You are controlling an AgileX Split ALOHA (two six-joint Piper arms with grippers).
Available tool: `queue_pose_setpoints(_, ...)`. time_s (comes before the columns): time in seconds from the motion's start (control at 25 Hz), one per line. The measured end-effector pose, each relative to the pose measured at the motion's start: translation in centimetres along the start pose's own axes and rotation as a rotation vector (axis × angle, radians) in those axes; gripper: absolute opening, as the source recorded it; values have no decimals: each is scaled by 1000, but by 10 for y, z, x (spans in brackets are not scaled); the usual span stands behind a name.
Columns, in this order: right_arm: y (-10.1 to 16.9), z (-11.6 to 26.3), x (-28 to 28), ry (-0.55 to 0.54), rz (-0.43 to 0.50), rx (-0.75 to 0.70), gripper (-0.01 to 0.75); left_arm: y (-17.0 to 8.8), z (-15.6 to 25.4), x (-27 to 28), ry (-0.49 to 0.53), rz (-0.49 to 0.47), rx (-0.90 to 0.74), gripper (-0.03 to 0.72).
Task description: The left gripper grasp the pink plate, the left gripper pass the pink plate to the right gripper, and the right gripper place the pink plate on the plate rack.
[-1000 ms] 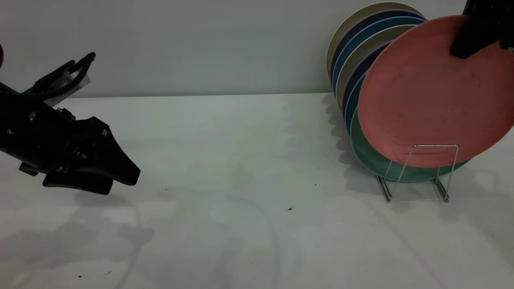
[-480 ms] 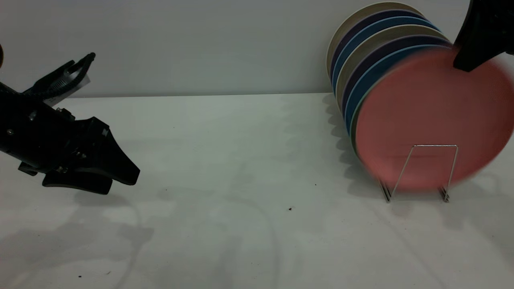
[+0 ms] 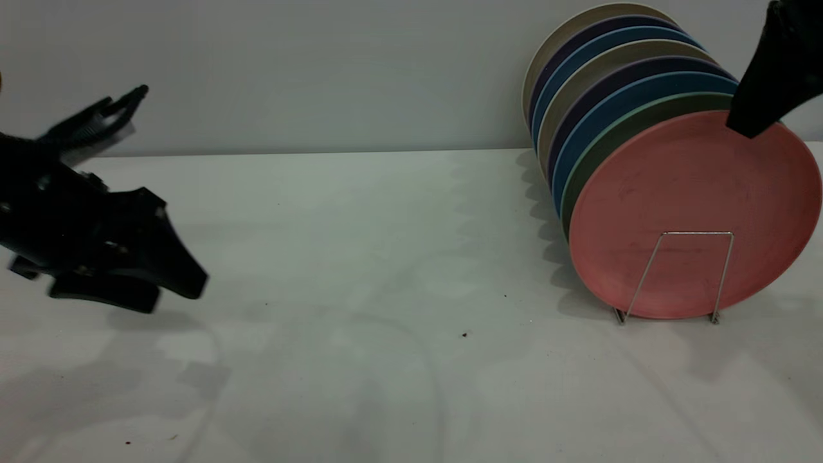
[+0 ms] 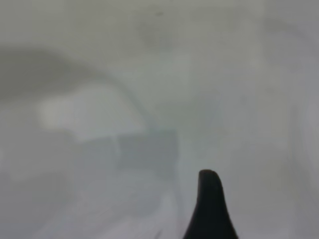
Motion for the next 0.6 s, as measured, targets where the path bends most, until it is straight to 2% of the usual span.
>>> queue_pose_setpoints(0.12,6,0,6,17,-36,-390,272,4,-5,19,38,-93,-2,580)
queue_pose_setpoints(0.24,12,5,8,75,-62,-595,272,9,-7,45,108,-211,27,580)
queue_pose_setpoints(0.36,16,13,12,141,-65,-654,283,16,-7,77,179,-364,77,580)
queue_pose_setpoints(0.44,20,20,21,198,-56,-668,297,16,-8,103,167,-463,80,580)
queue_pose_setpoints(0.6,35,33,55,249,-23,-687,339,-9,-11,156,9,-511,76,577)
Point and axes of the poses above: a point on each arm's last joint axis where the gripper is mounted, x pointing back along that axis away from the gripper, y along the wrist's bending axis when the last joint is at zero, z = x × y, the point moved 4 cm from there along -x, pointing out along that axis toward the gripper, and after that the axes turned 5 degrees about -x, right-handed, at the moved point
